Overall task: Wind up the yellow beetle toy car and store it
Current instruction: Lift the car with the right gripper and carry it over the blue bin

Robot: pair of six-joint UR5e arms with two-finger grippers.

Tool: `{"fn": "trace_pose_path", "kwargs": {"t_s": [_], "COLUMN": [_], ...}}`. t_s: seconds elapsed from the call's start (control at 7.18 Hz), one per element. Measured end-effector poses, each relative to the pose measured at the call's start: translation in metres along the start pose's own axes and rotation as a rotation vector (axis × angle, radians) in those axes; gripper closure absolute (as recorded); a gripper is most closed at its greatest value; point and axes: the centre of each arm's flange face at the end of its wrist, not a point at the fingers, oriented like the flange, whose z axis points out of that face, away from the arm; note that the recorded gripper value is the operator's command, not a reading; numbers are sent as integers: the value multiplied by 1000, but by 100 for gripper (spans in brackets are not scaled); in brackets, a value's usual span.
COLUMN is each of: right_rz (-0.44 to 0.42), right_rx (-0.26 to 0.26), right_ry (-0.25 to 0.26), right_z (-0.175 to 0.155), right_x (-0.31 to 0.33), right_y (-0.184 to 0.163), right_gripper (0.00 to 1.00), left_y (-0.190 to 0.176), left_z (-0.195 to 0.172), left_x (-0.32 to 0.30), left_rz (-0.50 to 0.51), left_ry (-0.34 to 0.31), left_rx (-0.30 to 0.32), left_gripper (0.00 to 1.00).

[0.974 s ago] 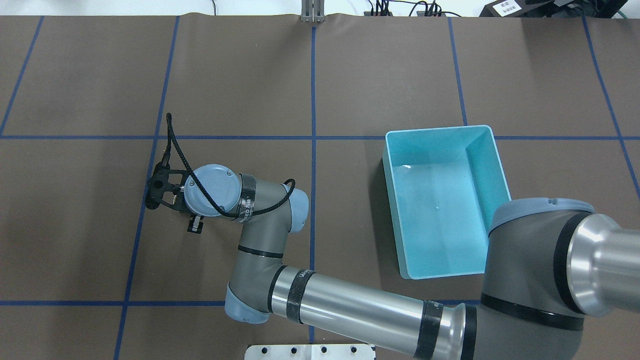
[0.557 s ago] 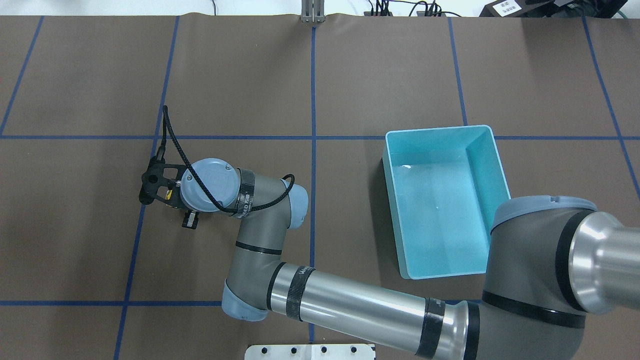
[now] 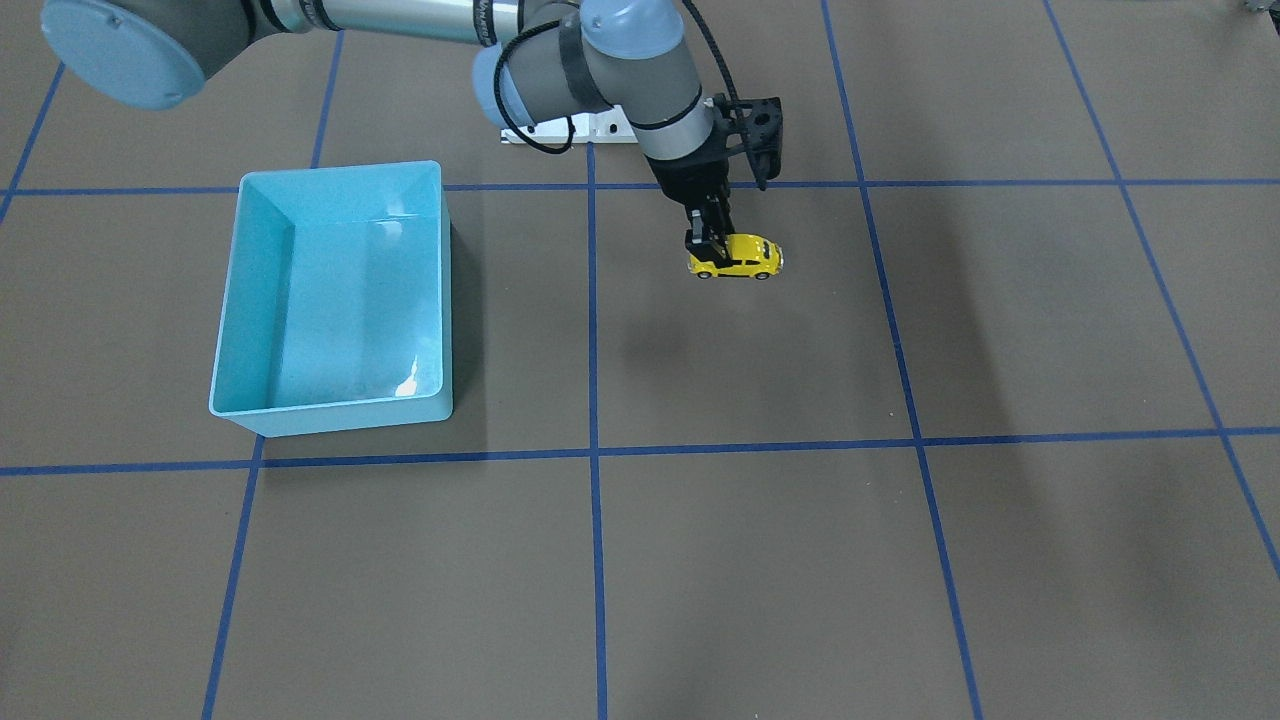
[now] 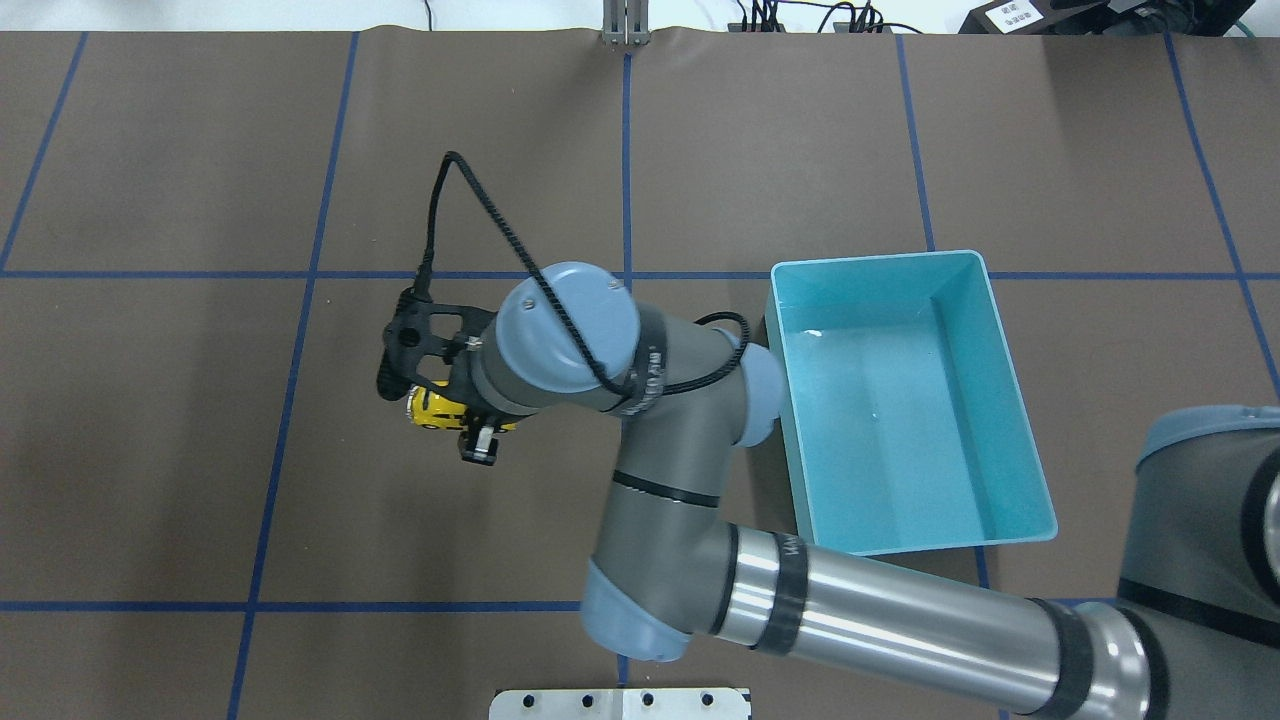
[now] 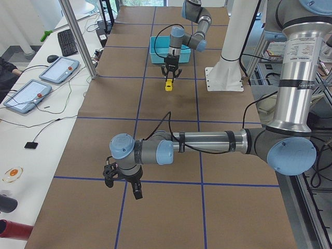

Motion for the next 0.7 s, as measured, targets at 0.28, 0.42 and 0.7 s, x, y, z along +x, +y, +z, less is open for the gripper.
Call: {"fn": "trace_pose_path", "kwargs": {"t_s": [0.28, 0.42, 0.7], "right_rz": [45, 39, -12], "right_rx": [-39, -49, -78], "right_ry": [-50, -65, -89], "right_z": [-77, -109, -159], "right_x": [45, 63, 79], "right_y": [86, 129, 221], "right_gripper": [100, 100, 100], "left_y": [0, 0, 0], "left_z": [-1, -1, -2], "left_x": [1, 2, 2], "left_rz": [8, 10, 14], "left_ry": [3, 4, 4], "left_rx": [3, 4, 5], "left_gripper": [0, 0, 0]}}
